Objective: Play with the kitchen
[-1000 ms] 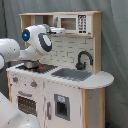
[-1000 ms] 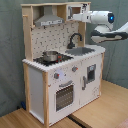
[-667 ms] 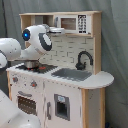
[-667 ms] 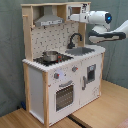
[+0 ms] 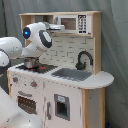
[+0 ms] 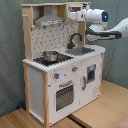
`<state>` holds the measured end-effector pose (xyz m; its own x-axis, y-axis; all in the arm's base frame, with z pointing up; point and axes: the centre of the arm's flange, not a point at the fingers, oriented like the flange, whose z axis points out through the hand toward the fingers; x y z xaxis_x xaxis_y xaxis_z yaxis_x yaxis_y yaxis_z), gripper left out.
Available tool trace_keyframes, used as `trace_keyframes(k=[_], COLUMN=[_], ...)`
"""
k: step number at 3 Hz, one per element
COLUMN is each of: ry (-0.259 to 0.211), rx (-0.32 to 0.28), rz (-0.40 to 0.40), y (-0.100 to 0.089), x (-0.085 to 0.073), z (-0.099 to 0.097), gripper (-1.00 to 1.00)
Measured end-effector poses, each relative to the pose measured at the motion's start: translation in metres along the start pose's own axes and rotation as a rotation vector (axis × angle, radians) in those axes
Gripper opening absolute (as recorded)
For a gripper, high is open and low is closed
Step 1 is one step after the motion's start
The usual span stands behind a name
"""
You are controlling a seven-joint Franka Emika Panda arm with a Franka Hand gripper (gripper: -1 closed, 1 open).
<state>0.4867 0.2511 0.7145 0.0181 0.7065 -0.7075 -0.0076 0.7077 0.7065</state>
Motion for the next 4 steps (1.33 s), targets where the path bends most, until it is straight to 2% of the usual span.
trace_keyframes(k=[1, 2, 4], ry=[-0.001, 0.012, 0.027], rx=[0.0, 0.011, 0.008], rz=[0.0, -0.02, -0.014], y=[0.0, 0.006, 0.0], x=[0.0, -0.001, -0.008], z=[0.0, -0.024, -0.053], gripper=[-1.0, -1.0, -1.0])
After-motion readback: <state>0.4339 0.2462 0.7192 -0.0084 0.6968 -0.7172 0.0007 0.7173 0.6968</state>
